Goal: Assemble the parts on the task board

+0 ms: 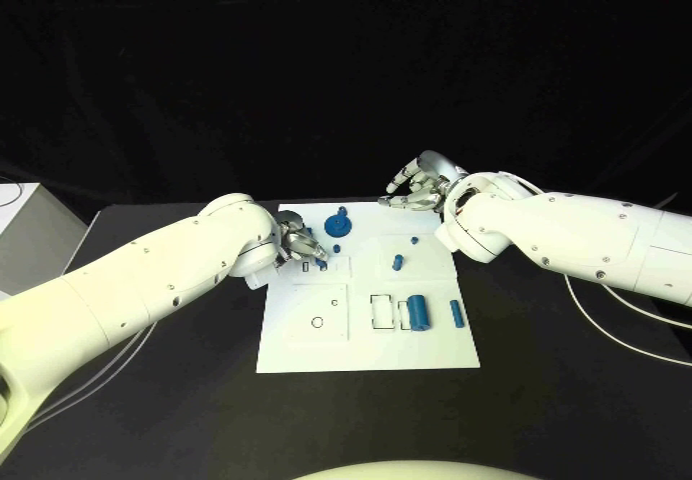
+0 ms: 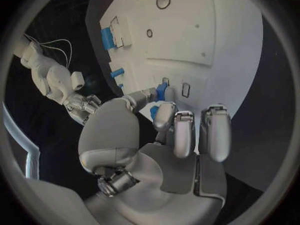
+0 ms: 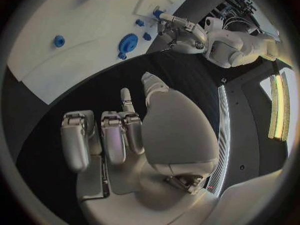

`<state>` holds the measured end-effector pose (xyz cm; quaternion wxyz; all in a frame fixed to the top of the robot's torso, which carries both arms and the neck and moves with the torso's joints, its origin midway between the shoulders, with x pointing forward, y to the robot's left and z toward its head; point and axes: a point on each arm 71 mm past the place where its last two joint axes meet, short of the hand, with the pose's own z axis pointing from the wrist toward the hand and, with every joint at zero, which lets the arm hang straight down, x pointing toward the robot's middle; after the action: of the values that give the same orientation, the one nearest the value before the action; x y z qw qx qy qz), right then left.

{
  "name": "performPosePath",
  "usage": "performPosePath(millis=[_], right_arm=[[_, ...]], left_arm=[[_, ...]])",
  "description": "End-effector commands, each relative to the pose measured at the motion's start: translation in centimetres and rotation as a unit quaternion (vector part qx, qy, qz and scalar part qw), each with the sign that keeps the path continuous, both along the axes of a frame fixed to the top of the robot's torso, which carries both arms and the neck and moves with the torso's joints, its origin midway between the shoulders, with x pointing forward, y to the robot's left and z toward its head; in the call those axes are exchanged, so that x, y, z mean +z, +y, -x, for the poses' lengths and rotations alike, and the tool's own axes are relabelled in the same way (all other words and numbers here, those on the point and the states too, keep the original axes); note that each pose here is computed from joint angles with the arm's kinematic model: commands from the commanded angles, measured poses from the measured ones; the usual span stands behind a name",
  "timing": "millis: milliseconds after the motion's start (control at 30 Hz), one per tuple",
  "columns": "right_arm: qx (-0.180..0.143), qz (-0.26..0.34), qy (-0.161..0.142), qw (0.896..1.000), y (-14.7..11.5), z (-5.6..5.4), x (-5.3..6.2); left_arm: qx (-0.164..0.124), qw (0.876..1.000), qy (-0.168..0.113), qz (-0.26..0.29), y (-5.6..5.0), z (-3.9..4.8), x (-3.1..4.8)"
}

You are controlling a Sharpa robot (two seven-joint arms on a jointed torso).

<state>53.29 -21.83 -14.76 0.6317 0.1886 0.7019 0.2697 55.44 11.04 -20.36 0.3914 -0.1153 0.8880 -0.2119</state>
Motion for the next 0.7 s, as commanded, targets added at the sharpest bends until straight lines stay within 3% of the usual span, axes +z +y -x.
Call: performPosePath(millis=[33,700], right_arm=[[0.007,0.006,0.002,1.0,0.12,0.04,-0.07],[0.008,0.007,0.004,1.0,0.1,0.06,-0.1]], left_arm=[[-0.01,1.0,0.009,0.006,-0.34,0.23,-0.11],[-0.014,1.0,0.013,0.002,-0.16,0.4,-0.3]])
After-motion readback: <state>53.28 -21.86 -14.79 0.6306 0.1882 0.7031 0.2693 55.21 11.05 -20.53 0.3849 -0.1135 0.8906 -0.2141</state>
